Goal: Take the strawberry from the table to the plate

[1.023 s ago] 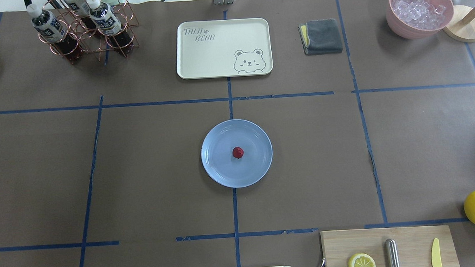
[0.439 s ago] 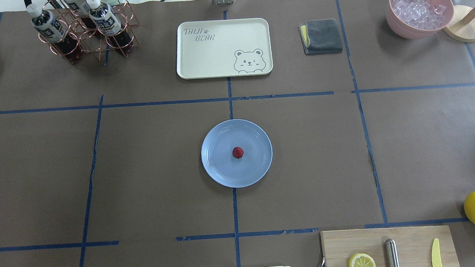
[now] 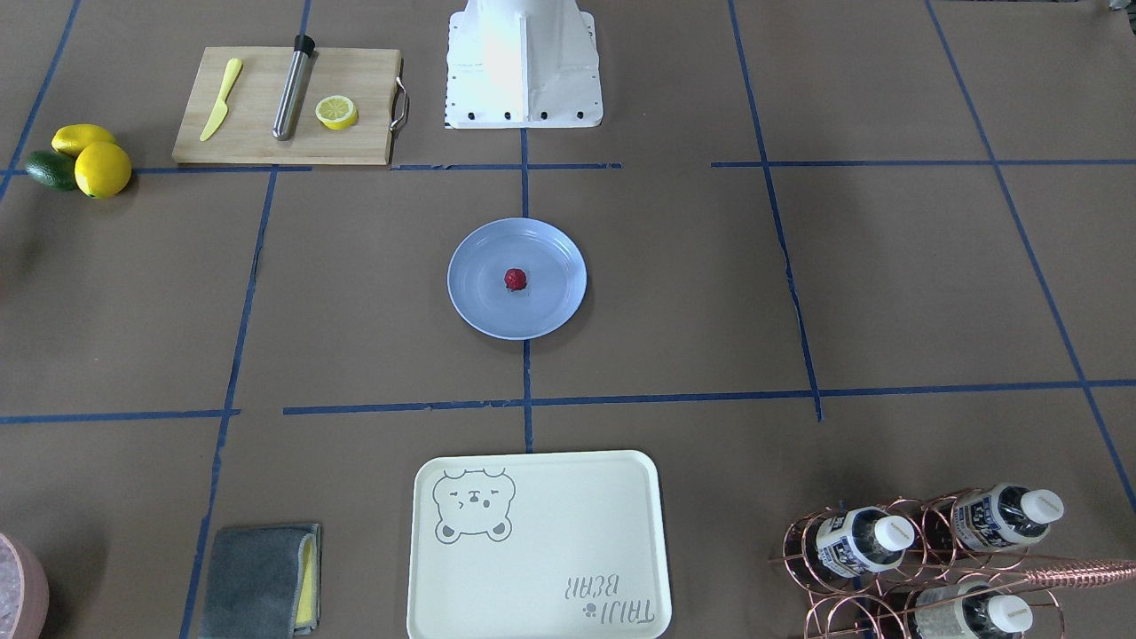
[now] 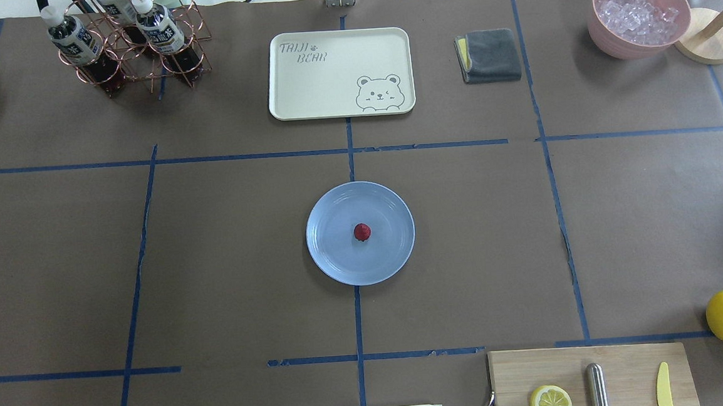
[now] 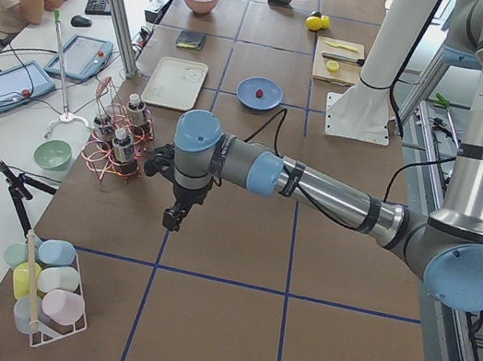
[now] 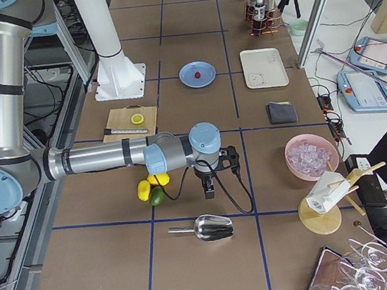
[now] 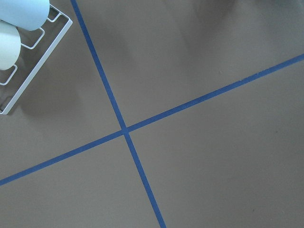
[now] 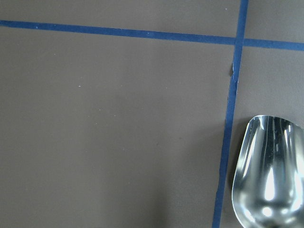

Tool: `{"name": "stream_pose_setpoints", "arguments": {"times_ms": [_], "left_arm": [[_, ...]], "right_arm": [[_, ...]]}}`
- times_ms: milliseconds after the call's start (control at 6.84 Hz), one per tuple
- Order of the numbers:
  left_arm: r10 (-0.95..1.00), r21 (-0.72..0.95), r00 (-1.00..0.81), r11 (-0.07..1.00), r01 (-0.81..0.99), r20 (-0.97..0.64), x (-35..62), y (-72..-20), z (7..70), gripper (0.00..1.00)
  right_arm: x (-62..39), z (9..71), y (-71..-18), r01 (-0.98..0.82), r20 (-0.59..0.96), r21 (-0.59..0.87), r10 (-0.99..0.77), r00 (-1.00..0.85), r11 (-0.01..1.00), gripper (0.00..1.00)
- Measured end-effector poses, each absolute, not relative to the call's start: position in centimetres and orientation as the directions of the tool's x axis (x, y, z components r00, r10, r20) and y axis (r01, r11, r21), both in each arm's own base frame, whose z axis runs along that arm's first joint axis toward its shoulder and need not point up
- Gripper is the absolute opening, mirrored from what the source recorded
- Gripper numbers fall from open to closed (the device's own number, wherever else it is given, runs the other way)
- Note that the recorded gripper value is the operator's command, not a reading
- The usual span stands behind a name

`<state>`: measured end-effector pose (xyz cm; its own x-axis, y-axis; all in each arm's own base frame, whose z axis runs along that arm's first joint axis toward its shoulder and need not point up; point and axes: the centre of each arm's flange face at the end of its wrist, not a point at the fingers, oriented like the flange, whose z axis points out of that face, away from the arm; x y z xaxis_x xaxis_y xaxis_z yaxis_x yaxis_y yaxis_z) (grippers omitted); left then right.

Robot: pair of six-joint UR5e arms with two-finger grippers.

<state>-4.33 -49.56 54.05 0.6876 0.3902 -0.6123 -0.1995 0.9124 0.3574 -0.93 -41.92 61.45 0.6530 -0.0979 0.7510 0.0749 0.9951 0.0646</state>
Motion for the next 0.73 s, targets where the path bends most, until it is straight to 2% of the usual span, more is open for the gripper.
{"name": "stream_pose_setpoints", "arguments": {"times_ms": [731], "left_arm": [[0.390,0.356,0.696,0.912,-0.202,-0.603,-4.34,-49.16,53.98,1.00]], "right_arm": [[-0.94,61.37,-41.93,0.075,0.751,0.066,-0.099,0.653,0.995,1.00]]}}
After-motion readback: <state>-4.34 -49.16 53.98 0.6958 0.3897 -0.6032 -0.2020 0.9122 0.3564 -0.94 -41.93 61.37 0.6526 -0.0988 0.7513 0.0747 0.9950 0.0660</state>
